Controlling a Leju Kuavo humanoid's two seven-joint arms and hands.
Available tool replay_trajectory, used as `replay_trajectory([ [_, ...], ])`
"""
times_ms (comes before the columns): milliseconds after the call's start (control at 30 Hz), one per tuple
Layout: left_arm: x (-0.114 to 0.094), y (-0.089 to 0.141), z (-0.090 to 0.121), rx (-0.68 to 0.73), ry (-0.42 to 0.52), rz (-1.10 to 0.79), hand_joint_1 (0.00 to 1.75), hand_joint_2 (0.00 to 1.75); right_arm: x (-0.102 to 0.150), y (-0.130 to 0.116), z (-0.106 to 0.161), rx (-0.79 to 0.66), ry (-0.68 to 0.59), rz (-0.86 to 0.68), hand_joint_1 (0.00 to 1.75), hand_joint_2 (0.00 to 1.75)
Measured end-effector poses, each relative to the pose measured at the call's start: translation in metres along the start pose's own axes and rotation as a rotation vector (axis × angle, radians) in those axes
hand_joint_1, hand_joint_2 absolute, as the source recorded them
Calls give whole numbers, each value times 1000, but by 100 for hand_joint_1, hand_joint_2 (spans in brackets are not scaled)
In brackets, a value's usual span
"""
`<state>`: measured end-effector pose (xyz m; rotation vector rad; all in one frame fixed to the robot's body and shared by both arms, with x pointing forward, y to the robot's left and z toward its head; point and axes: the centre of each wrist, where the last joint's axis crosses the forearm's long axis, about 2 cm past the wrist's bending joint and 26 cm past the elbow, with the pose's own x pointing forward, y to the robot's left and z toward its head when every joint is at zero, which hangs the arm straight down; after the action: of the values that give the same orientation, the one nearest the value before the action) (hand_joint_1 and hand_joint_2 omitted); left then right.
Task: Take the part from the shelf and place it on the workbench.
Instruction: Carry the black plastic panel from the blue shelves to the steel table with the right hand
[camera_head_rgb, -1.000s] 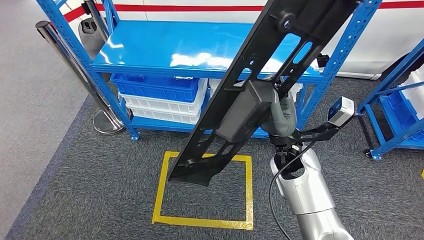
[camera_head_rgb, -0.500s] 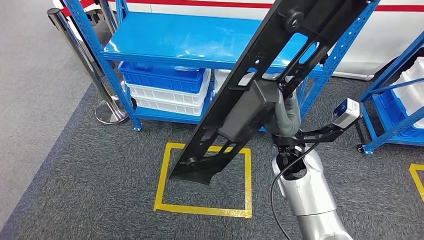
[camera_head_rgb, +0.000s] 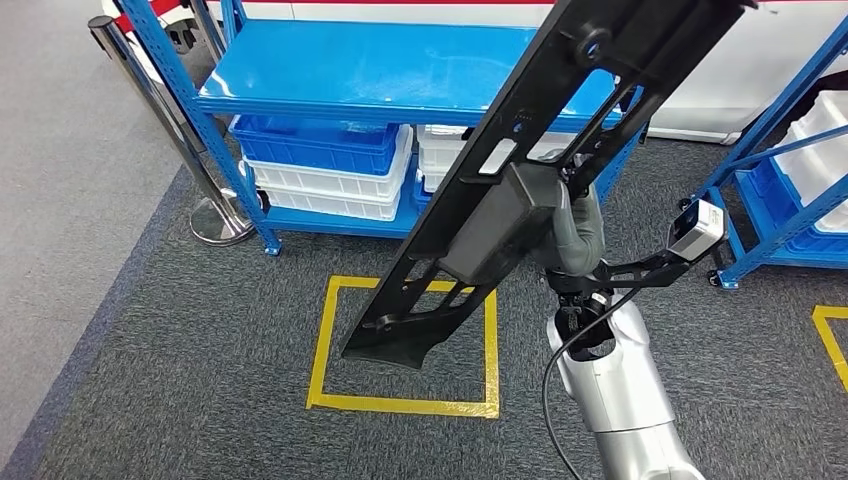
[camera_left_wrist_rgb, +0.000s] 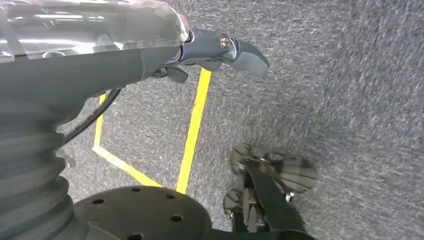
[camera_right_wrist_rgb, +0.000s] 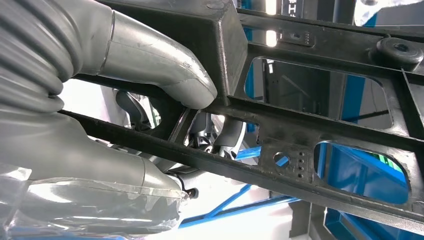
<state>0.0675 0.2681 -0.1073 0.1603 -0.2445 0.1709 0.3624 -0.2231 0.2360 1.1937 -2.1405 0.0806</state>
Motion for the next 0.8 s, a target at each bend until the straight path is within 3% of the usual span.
replay_trajectory([
  [800,-1,-1,0,8,-4,-2,0,175,7,-2,17,-11,-33,4,175,175],
])
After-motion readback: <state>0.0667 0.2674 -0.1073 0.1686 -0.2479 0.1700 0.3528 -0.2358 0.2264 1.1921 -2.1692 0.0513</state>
